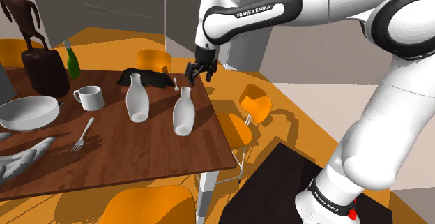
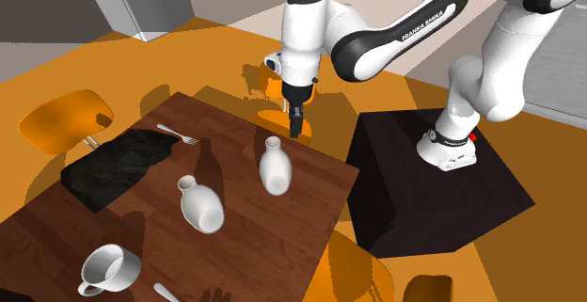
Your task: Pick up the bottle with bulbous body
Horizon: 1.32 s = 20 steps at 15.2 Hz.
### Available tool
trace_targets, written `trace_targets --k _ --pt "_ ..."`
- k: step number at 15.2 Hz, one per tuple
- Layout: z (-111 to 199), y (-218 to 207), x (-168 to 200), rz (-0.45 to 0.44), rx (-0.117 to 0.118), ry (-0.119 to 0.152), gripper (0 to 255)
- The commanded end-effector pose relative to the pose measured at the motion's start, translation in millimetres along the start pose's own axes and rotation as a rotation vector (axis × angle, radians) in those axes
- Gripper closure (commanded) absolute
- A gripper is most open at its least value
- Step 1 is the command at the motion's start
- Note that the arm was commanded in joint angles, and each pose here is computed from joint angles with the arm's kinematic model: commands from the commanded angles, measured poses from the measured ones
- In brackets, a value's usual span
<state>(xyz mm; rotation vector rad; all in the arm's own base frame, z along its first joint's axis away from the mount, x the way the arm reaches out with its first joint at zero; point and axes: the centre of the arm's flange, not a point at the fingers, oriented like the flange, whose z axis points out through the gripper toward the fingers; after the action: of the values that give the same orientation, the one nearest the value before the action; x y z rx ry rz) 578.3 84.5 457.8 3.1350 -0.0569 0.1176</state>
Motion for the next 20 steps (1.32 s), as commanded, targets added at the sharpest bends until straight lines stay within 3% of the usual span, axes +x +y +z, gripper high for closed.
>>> trace_targets --k 1,4,14,15,20 --pt "16.4 -7.6 19.7 0.001 0.010 -0.002 0" --pt "39.9 -17.4 49.8 0.003 0.024 -0.005 0" --pt "80.4 -17.7 47.5 0.003 0.024 -0.006 0" --pt "80.0 -17.8 47.3 0.003 0.024 -0.006 255" --pt "80.1 -17.7 47.4 0.003 0.024 -0.006 255"
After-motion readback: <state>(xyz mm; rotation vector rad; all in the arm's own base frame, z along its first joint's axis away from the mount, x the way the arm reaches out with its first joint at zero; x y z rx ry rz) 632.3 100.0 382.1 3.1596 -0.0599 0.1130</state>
